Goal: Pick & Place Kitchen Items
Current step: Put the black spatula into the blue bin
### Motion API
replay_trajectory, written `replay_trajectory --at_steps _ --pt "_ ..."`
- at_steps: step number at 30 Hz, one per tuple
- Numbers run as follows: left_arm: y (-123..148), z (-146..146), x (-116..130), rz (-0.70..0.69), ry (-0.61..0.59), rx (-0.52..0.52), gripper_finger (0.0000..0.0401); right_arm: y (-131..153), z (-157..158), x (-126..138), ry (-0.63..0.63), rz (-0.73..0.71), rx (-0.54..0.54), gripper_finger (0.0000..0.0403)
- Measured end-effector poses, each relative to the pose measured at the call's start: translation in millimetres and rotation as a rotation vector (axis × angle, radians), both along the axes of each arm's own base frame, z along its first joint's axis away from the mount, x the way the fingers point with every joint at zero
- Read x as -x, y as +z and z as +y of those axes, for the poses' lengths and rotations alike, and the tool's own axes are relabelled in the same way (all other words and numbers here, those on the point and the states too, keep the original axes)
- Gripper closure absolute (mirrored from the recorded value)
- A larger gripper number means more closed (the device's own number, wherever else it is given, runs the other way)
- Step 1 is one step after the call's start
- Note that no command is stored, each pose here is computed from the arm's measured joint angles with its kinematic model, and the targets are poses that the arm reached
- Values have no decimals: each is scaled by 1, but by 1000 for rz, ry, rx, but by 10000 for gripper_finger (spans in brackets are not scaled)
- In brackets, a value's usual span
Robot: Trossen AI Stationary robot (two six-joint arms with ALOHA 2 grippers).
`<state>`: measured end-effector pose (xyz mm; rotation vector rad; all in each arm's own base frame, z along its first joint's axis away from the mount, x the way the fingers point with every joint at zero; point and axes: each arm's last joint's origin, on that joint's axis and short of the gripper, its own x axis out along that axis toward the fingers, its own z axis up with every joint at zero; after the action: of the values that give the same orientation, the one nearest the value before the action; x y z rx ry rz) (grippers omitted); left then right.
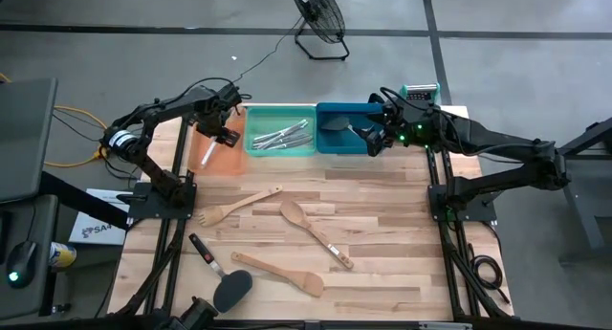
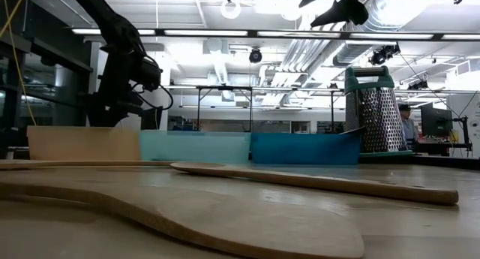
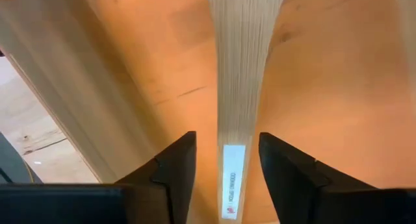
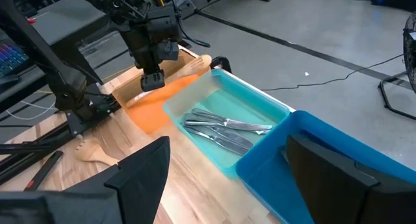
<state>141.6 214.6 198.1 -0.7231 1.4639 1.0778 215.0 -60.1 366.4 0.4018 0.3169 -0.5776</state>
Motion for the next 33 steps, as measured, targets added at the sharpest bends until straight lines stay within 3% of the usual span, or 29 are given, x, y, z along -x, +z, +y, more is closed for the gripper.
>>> replay_trajectory --at_steps 10,13,19,23,33 --pt "3 -2 0 -23 0 9 226 -1 0 0 0 4 -3 103" --pt "11 -4 1 -67 -6 4 225 -2 0 1 0 16 -8 103" --pt "41 -13 1 -252 -148 6 224 -6 1 3 1 67 -23 103" --pt "57 -30 -2 -361 -204 25 224 -7 1 3 -5 69 -37 103" --pt "71 -90 -30 -362 -336 102 224 -7 1 3 -4 72 -37 103"
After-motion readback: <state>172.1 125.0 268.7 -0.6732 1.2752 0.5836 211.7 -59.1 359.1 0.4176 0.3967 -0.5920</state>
